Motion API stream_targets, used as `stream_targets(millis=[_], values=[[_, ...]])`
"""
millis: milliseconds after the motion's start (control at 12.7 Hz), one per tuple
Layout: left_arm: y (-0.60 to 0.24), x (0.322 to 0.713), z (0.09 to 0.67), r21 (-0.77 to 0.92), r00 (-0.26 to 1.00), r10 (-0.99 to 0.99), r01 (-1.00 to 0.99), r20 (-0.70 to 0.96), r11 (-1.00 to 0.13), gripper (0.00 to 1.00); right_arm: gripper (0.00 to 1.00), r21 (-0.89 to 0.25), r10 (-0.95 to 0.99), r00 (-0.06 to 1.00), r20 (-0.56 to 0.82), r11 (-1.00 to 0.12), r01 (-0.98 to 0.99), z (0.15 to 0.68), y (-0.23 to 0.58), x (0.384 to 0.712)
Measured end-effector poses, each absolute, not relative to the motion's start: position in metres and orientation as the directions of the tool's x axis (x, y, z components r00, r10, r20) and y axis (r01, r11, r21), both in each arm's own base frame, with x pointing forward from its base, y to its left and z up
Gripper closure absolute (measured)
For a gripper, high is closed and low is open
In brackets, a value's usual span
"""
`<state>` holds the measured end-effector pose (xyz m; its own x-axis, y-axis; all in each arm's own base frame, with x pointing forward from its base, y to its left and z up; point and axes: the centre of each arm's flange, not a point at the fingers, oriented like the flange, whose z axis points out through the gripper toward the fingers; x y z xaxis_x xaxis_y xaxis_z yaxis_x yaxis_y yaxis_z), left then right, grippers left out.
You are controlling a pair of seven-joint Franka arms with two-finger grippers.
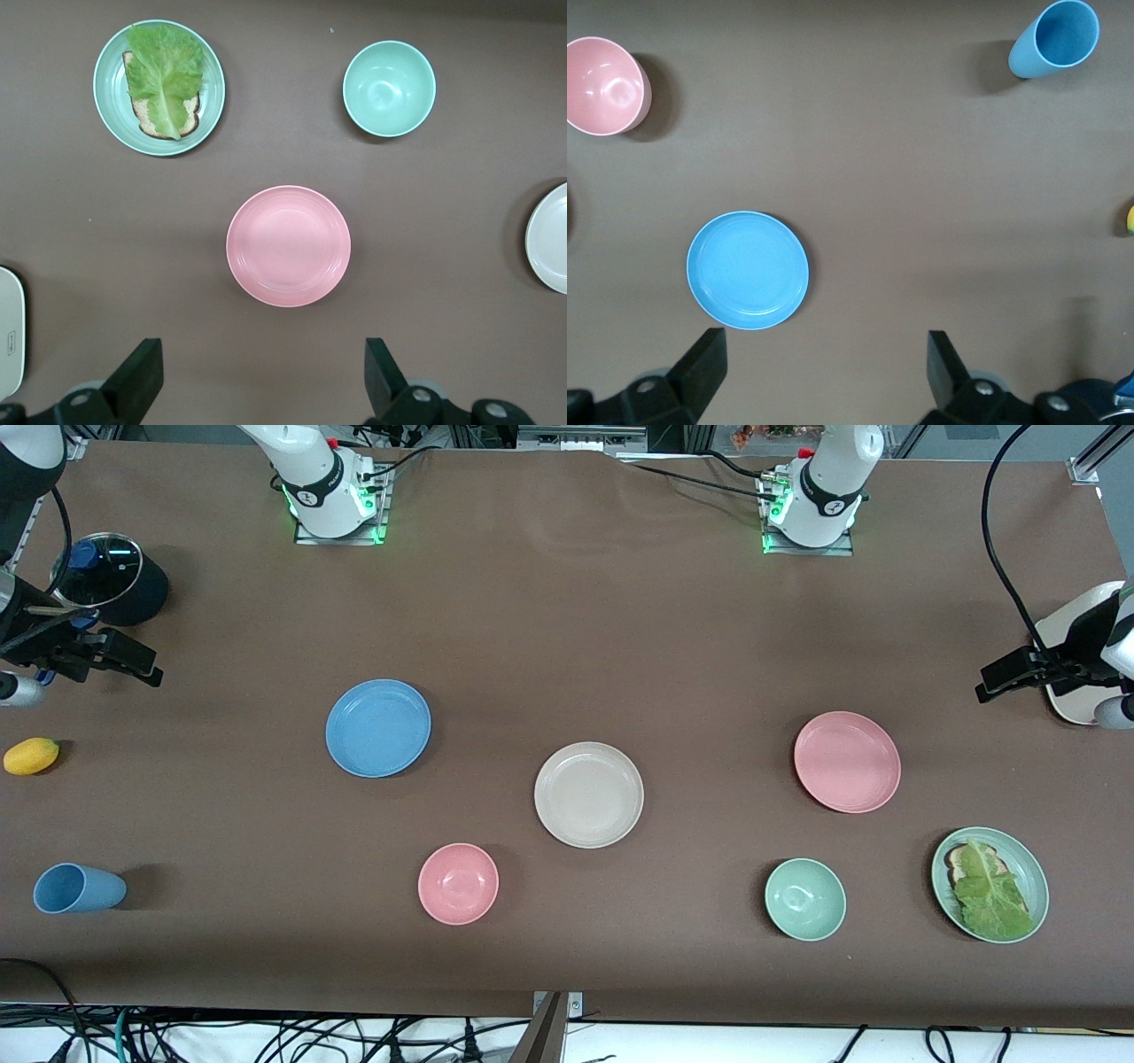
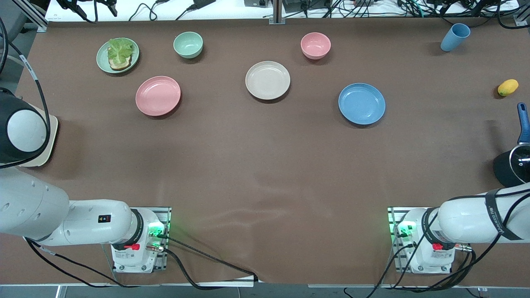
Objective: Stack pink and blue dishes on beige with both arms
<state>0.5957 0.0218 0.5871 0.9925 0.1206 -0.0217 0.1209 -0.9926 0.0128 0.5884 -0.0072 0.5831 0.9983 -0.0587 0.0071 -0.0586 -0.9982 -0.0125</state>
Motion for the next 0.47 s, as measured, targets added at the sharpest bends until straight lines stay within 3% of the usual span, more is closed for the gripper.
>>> stream_targets(millis=[471], values=[[0.0233, 0.5956, 0.5872, 0.013, 0.992, 0.122, 0.122, -0.022, -0.992, 0.00, 0.00, -0.012, -0.061, 0.998, 0.002, -0.998, -0.060, 0.5827, -0.0072, 0.5879]])
